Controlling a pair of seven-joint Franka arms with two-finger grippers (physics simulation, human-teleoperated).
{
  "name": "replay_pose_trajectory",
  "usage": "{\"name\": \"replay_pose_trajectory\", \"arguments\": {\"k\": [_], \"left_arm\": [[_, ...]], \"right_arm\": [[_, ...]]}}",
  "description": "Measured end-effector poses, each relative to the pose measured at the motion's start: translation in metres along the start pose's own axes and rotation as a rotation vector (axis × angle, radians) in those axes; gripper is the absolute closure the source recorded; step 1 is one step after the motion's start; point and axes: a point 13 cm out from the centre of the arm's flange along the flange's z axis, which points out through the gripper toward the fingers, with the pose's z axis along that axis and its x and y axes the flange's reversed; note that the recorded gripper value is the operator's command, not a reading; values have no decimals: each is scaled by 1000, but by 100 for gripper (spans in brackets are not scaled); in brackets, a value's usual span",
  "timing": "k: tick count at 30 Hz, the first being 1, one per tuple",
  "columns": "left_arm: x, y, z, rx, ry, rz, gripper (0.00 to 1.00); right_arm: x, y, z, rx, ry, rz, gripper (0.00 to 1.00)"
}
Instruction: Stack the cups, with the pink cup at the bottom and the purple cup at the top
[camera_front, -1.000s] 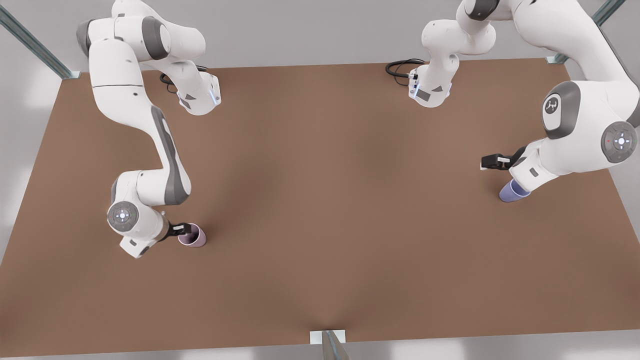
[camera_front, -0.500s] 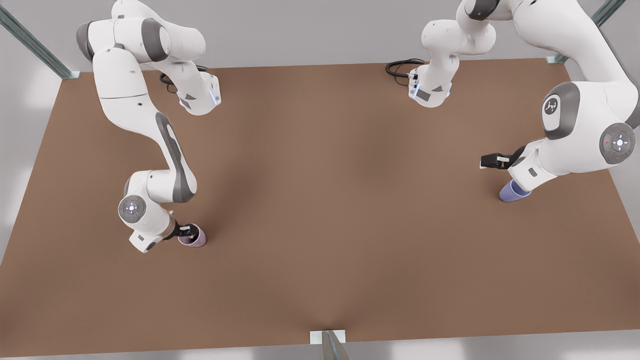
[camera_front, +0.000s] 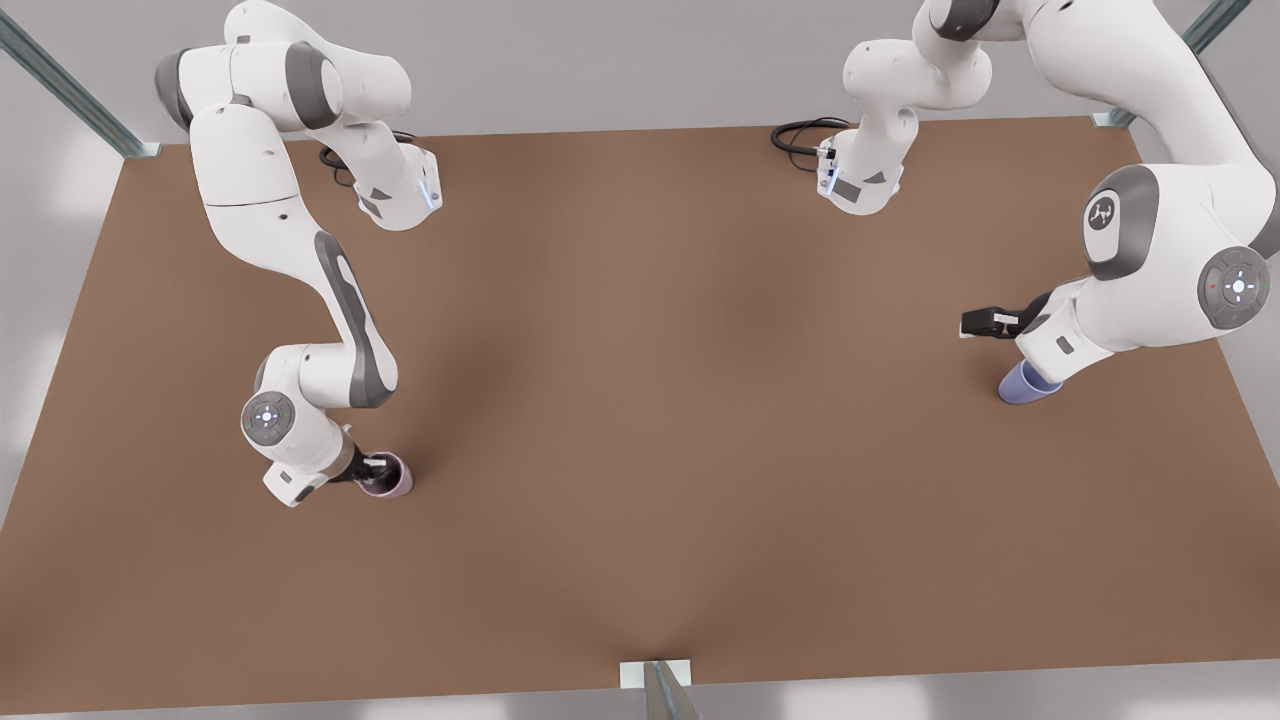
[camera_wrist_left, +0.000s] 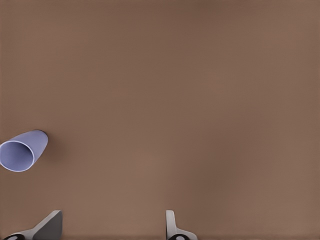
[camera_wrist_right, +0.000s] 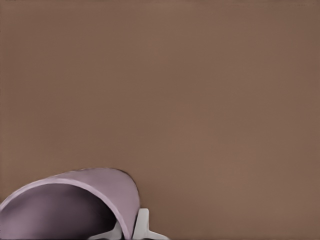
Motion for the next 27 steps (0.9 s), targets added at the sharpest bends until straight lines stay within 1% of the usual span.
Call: {"name": "replay_pose_trajectory", "arguments": {"k": [5, 10, 16, 21, 24, 27], "left_arm": [[0, 1, 0, -1, 0, -1, 0], [-1, 1, 1, -1, 1, -1, 0], [-2, 1, 3, -2, 4, -1, 0], [-2, 1, 3, -3, 4, -1, 0], [-2, 1, 3, -3, 5, -1, 0], [-2, 2, 3, -3, 6, -2, 0]], "right_arm": [[-5, 1, -13, -4, -20, -2, 79], [-15, 30, -67, -16, -61, -45, 79], [-6, 159, -86, -35, -46, -182, 79], [20, 303, -82, -84, -29, -231, 79], [38, 372, -74, -100, -26, -226, 79], [52, 429, -72, -144, -23, -182, 79]]}}
